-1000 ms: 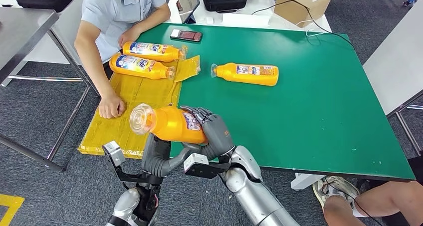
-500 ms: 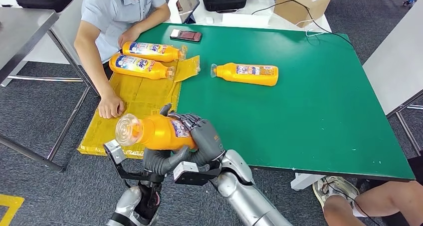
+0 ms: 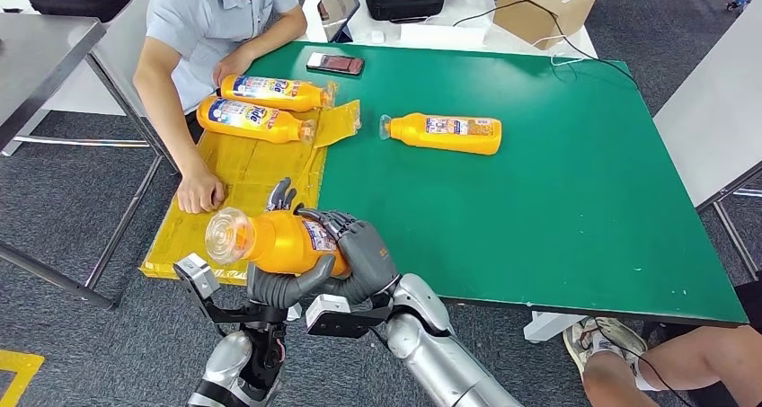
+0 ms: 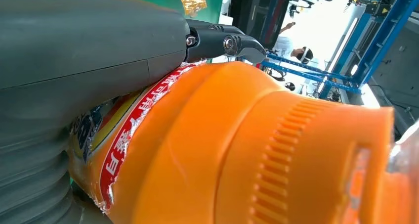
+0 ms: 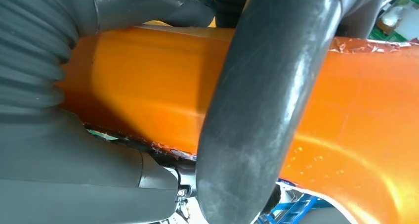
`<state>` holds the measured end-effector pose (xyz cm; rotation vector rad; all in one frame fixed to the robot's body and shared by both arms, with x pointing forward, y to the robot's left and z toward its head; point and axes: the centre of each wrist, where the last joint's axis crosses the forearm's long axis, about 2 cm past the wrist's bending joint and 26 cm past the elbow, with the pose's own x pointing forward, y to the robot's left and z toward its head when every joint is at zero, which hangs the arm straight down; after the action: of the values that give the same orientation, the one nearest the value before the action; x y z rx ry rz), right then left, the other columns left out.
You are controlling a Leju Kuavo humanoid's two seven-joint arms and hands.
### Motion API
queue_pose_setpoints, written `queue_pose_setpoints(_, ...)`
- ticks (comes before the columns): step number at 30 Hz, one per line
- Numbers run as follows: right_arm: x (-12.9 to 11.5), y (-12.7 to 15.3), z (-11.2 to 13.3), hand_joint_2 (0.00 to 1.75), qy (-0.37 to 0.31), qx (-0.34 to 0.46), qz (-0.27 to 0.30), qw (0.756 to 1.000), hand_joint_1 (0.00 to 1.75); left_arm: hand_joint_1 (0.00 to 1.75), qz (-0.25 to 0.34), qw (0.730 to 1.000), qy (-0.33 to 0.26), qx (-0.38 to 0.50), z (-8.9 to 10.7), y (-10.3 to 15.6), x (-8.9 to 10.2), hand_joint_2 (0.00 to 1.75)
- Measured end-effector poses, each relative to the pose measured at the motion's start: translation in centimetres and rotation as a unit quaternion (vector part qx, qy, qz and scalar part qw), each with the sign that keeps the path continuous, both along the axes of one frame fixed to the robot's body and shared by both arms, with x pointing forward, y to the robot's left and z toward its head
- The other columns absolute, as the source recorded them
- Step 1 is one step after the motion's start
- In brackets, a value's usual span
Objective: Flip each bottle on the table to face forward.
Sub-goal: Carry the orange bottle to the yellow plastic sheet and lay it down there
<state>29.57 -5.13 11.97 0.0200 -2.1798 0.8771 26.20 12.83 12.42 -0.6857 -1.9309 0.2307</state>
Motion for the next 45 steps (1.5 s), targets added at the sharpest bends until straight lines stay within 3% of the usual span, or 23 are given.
queue_pose_setpoints(1, 0.0, 0.0, 0.0, 1.75, -0.001, -0.003, 0.0, 1.0, 1.75, 0.05, 0.002, 1.0, 0.0, 0.002, 0.0, 0.0, 0.0, 1.75)
queue_pose_setpoints(5, 0.0, 0.2, 0.1, 1.75, -0.008, -0.022, 0.002, 1.0, 1.71, 1.75, 0.008, 1.0, 0.002, 0.003, 0.0, 0.1, 0.1, 1.75)
queue_pose_setpoints(6, 0.1, 0.3, 0.2, 1.75, -0.01, -0.026, 0.002, 1.0, 1.61, 1.75, 0.007, 1.0, 0.005, -0.001, 0.0, 0.1, 0.1, 1.75)
queue_pose_setpoints(8, 0.2, 0.4, 0.3, 1.75, -0.016, -0.033, 0.003, 0.999, 0.75, 1.75, -0.002, 1.0, 0.014, -0.016, 0.0, 0.2, 0.1, 1.75)
queue_pose_setpoints(10, 0.2, 0.5, 0.4, 0.87, -0.021, -0.038, 0.004, 0.999, 0.01, 1.75, -0.022, 0.999, 0.024, -0.037, 0.1, 0.2, 0.2, 1.75)
queue_pose_setpoints(12, 0.1, 0.6, 0.3, 0.0, -0.028, -0.038, 0.002, 0.999, 0.0, 1.75, -0.05, 0.996, 0.033, -0.063, 0.2, 0.3, 0.5, 1.75)
queue_pose_setpoints(16, 0.0, 0.5, 0.2, 0.0, -0.059, -0.032, -0.017, 0.998, 0.0, 1.75, -0.077, 0.992, 0.04, -0.089, 0.2, 0.5, 1.0, 1.75)
queue_pose_setpoints(26, -0.6, -0.7, 0.3, 0.0, -0.129, 0.029, -0.092, 0.987, 0.0, 1.75, -0.066, 0.992, 0.065, -0.084, 0.8, -0.1, 3.0, 1.75)
queue_pose_setpoints(30, -0.9, -0.7, 1.7, 0.0, -0.176, 0.046, -0.106, 0.978, 0.0, 1.75, 0.045, 0.993, 0.106, -0.023, 0.6, 0.7, 4.6, 1.75)
queue_pose_setpoints(34, -1.3, -0.5, 3.2, 0.0, -0.203, 0.069, -0.12, 0.969, 0.0, 1.75, 0.163, 0.98, 0.082, 0.076, 0.3, 2.0, 5.8, 1.75)
queue_pose_setpoints(39, -1.6, -0.9, 5.1, 0.0, -0.245, 0.077, -0.138, 0.957, 0.0, 1.75, 0.233, 0.95, 0.048, 0.203, 0.6, 3.1, 6.9, 1.75)
queue_pose_setpoints(45, -1.5, -1.2, 6.0, 0.0, -0.245, 0.103, -0.156, 0.951, 0.0, 1.75, 0.268, 0.927, 0.033, 0.262, 0.8, 4.4, 8.2, 1.75)
